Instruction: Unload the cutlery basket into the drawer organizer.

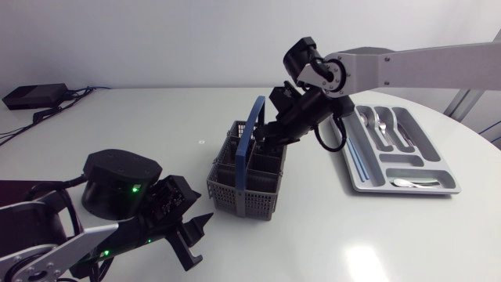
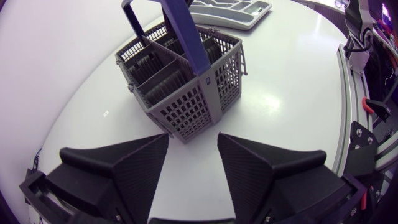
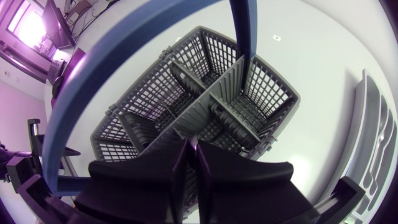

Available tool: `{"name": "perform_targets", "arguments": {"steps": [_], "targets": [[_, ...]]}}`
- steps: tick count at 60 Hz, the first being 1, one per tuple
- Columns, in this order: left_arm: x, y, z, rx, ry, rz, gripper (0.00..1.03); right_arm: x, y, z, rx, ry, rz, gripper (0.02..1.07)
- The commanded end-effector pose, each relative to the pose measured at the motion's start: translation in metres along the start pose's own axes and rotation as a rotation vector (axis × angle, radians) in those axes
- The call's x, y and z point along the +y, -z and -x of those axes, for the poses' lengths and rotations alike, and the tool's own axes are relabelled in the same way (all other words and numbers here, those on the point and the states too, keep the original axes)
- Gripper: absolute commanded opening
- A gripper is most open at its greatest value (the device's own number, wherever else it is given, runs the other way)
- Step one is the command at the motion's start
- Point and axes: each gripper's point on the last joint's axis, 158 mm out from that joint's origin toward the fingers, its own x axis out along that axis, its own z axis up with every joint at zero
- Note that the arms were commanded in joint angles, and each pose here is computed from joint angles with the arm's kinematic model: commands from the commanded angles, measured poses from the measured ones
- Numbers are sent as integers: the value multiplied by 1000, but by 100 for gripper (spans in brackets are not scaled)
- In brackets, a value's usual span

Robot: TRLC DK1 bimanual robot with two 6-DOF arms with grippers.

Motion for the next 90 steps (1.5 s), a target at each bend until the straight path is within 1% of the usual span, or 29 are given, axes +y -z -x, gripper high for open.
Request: {"name": "perform_targets", "arguments": {"steps": [1,6,10,16,24,29,33,37,42,44,45,50,56,59,64,66,68,74,78,80,86,90], "targets": [[-4,7,1,9,9,-7,57,5,-7,22,-45,12,-4,8],[-4,6,1,6,8,-7,57,8,-8,35,-52,8,-6,8],[-4,6,2,5,7,-7,57,14,-9,47,-68,-18,-8,8],[-4,7,2,7,9,-7,57,22,-10,75,-85,-112,-54,8],[-4,6,2,7,9,-5,57,16,-7,113,-125,-219,-145,8],[-4,4,3,4,9,-6,57,4,-2,141,-176,-226,-183,8],[-4,4,3,2,10,-5,57,-9,7,159,-206,-193,-199,8],[-4,3,3,1,9,-5,57,-26,18,170,-228,-140,-214,9],[-5,3,2,3,12,-4,57,-49,39,174,-210,-57,-224,9],[-6,2,1,1,13,-5,57,-63,49,174,-203,-1,-227,9],[-6,2,1,1,13,-5,57,-75,58,173,-191,46,-230,9],[-7,2,0,2,16,-6,57,-101,82,168,-151,143,-233,9],[-7,2,0,3,16,-6,57,-152,117,167,-110,314,-248,9],[-7,2,0,3,16,-6,57,-177,130,171,-101,401,-252,9],[-7,0,-1,3,17,-9,57,-208,152,179,-77,504,-259,9],[-7,-1,-1,2,18,-10,57,-223,159,184,-76,573,-257,9],[-7,-2,-1,2,19,-11,57,-232,164,185,-71,605,-252,10],[-10,-4,-2,1,26,-16,57,-271,187,187,-36,692,-299,10],[-10,-3,-2,3,25,-18,57,-291,193,190,-32,753,-311,10],[-10,-2,-1,6,25,-18,57,-302,201,187,-7,782,-327,10],[-9,-2,0,6,24,-17,57,-322,216,178,48,855,-337,11],[-9,-1,0,9,24,-16,57,-327,219,169,64,862,-335,11]]}}
